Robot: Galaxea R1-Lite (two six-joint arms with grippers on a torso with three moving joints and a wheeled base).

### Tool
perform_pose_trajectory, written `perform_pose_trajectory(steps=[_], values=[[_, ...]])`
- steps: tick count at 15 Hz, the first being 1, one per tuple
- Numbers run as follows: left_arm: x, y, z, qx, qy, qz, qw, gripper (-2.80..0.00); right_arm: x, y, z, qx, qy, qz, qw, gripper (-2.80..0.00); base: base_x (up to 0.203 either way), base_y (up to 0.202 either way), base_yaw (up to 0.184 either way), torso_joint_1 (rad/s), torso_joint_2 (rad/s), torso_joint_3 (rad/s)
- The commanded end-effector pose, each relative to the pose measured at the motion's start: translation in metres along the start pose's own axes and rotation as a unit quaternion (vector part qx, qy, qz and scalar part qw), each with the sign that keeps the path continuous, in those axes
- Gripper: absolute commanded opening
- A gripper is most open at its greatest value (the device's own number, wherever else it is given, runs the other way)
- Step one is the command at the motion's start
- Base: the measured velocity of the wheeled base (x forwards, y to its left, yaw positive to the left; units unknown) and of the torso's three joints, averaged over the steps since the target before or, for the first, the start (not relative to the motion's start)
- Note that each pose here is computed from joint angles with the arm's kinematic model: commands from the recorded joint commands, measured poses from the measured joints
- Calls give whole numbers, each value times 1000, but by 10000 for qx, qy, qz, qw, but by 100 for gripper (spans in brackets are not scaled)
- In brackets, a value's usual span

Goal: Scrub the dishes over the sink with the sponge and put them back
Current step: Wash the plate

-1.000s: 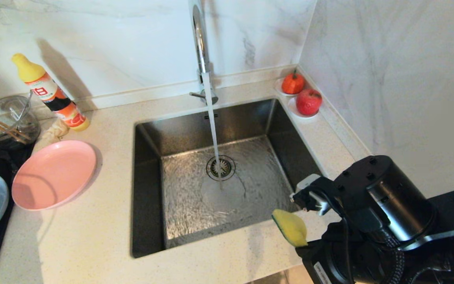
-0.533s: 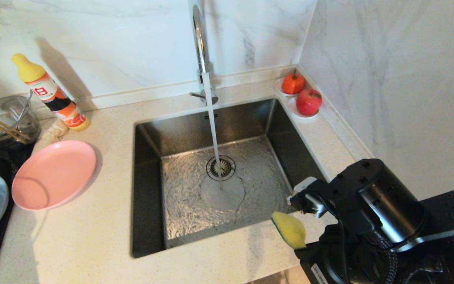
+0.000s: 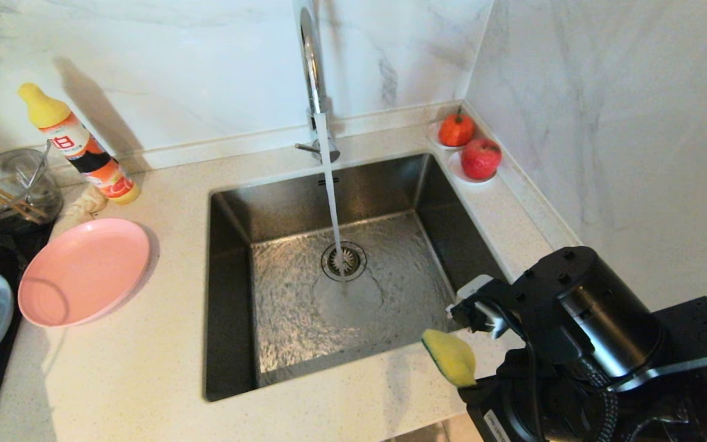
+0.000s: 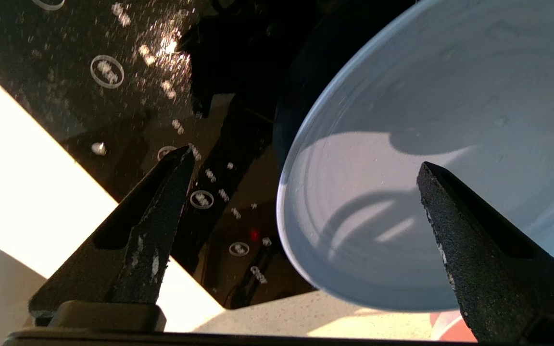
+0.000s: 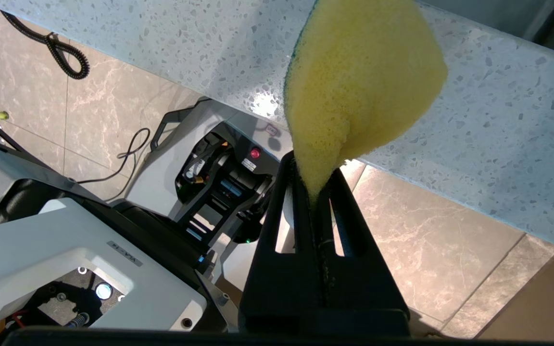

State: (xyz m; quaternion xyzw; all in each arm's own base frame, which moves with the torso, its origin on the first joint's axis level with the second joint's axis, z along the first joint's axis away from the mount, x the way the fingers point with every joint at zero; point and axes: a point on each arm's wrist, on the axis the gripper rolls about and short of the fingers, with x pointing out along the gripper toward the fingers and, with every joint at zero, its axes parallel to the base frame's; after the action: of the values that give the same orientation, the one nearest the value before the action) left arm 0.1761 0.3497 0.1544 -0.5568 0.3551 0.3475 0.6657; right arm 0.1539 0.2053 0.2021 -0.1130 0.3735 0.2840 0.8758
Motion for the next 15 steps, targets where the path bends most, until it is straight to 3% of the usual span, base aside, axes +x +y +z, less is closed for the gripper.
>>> perform_pose_trajectory(steps=[1,14,15], values=[[3,1,2,-10,2,-15,10000,0,-1,0,0,8,-6,-9,10000,-280,0,0,0,0,0,0],[13,3,7,6,-15,-17,10000,0,6,1,-2,-16,116,15,9999,-280,0,0,0,0,0,0],[14,4,7,0,-4,-12,10000,-280,6,1,-2,-15,112,17,9999,-280,0,0,0,0,0,0]])
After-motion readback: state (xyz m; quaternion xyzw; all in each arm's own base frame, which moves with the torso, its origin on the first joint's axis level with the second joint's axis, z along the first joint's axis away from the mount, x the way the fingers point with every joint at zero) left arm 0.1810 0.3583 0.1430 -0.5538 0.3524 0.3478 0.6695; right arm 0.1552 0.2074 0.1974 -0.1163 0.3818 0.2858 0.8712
